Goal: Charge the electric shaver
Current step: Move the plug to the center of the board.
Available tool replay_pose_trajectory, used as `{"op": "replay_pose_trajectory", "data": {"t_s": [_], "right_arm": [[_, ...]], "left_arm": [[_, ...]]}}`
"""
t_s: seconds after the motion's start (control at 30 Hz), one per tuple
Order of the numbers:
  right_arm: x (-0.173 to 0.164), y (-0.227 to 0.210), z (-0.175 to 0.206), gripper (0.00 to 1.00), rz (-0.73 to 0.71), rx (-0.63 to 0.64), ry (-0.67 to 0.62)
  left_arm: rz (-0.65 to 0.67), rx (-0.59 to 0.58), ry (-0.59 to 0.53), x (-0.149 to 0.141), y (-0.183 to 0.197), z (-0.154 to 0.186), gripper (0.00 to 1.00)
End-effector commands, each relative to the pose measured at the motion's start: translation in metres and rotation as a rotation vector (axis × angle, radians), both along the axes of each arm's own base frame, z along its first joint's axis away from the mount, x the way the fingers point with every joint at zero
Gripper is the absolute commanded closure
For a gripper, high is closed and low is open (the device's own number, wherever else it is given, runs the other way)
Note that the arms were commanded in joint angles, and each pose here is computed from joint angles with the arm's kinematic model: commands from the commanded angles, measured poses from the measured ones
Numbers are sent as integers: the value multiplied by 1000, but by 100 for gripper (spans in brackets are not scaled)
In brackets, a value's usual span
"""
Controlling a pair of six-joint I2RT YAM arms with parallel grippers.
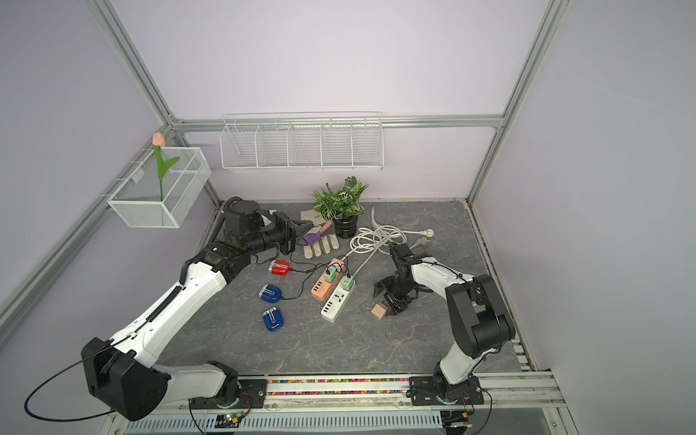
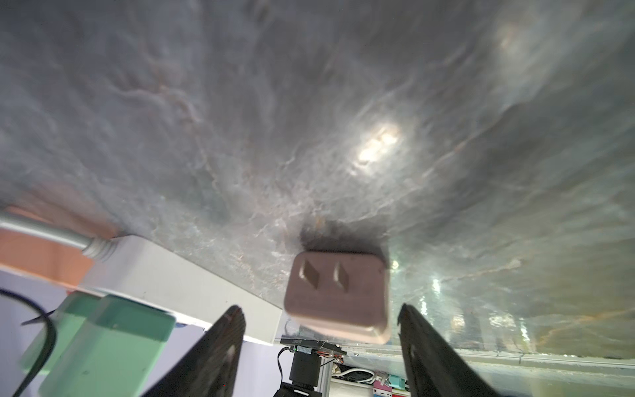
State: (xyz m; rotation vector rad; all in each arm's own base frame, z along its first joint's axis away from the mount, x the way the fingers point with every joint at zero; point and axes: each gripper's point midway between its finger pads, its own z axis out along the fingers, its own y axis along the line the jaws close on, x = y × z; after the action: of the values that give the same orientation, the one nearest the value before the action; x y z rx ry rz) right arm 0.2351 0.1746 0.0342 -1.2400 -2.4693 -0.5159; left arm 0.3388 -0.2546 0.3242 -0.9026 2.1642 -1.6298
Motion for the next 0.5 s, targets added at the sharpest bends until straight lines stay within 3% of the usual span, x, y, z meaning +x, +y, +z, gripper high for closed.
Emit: {"op": "replay_pose_trajectory", "data": {"t_s": [0.0,0.47], "right_arm": [[-16,0,-8,27,34,-3,82],[-21,-6,-21,40,48,-85,124]], "left_arm": [[4,-13,-1,2,1,1,100],[12,-19,4,7,3,0,100]]}}
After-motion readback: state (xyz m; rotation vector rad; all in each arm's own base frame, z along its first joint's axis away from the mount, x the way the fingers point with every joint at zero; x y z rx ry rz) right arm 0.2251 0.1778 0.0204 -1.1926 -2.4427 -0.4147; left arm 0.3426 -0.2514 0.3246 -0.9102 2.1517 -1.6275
